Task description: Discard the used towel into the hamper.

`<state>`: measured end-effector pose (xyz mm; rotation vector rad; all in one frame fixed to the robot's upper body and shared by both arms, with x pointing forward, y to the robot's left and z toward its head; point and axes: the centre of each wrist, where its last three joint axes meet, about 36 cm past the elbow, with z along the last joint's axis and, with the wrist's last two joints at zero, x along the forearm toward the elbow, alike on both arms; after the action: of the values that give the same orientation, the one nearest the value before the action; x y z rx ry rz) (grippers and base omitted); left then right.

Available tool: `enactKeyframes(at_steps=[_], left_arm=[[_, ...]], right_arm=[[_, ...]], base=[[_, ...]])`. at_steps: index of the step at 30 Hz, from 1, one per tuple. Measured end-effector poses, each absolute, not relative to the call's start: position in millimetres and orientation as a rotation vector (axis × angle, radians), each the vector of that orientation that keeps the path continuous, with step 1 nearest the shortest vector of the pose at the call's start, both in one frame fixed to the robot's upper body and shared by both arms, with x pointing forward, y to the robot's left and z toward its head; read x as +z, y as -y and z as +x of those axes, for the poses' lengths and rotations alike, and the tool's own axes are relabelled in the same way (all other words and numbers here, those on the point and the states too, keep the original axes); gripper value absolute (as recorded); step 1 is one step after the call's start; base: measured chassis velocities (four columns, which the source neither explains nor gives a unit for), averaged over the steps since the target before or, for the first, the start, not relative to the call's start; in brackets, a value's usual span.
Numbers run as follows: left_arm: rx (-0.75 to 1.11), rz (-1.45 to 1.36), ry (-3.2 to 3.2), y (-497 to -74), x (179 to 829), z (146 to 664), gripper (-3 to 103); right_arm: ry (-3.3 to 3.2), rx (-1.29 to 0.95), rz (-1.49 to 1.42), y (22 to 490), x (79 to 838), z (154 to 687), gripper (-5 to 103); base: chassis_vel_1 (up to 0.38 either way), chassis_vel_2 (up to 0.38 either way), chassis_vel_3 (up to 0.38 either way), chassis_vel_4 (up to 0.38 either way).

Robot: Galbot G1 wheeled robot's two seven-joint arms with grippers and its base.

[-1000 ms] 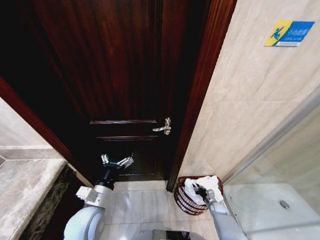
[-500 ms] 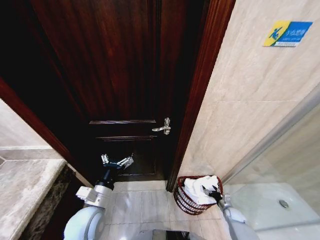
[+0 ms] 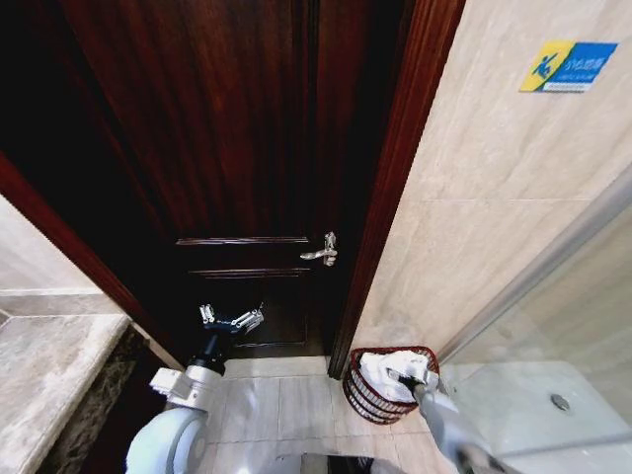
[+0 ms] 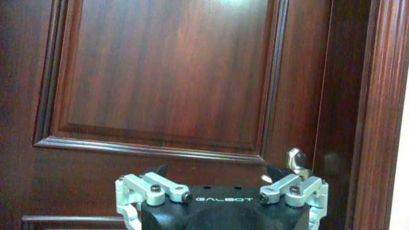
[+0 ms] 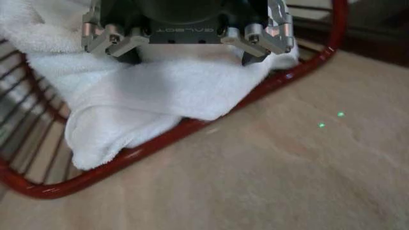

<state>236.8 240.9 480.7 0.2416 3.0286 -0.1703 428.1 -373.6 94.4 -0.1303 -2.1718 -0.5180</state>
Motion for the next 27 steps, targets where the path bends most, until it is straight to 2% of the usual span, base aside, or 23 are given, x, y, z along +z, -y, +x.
enactKeyframes(at_steps=[6,8,9,10,13,15,19,21,22,25,27], left_arm=[[-0.17,0.242,-3.029,-241,481,237,100],[-0.17,0.242,-3.029,-241,481,237,100],[-0.17,0.242,-3.029,-241,481,237,100],[-0.17,0.242,-3.029,-241,481,237,100],[-0.17,0.242,-3.029,-241,481,237,100],[-0.17,0.242,-3.029,-241,481,237,100],[-0.17,0.242,-3.029,-241,481,237,100],[-0.17,0.242,-3.029,-241,481,237,100],[-0.17,0.242,-3.029,-241,481,237,100],[-0.17,0.242,-3.029,-241,481,237,100],[-0.17,0.242,-3.029,-241,481,237,100]], right_arm=[[2.131,-0.531,-0.147,371,95,433,100],[2.16,-0.354,-0.107,374,92,422,100],[2.175,-0.196,-0.068,381,87,408,100],[2.175,-0.196,-0.068,381,87,408,100],[2.17,-0.002,-0.032,402,79,382,100],[2.17,0.02,-0.026,403,76,376,100],[2.196,-0.035,-0.05,384,74,383,100],[2.198,-0.24,-0.139,364,77,402,100],[2.198,-0.24,-0.139,364,77,402,100],[2.164,-0.452,-0.21,353,84,421,100],[2.167,-0.469,-0.216,353,88,427,100]], base=[[0.0,0.0,0.0,0.0],[0.0,0.0,0.0,0.0],[0.0,0.0,0.0,0.0],[0.0,0.0,0.0,0.0],[0.0,0.0,0.0,0.0],[0.0,0.0,0.0,0.0],[0.0,0.0,0.0,0.0],[0.0,0.0,0.0,0.0],[0.0,0.0,0.0,0.0],[0.0,0.0,0.0,0.0],[0.0,0.0,0.0,0.0]])
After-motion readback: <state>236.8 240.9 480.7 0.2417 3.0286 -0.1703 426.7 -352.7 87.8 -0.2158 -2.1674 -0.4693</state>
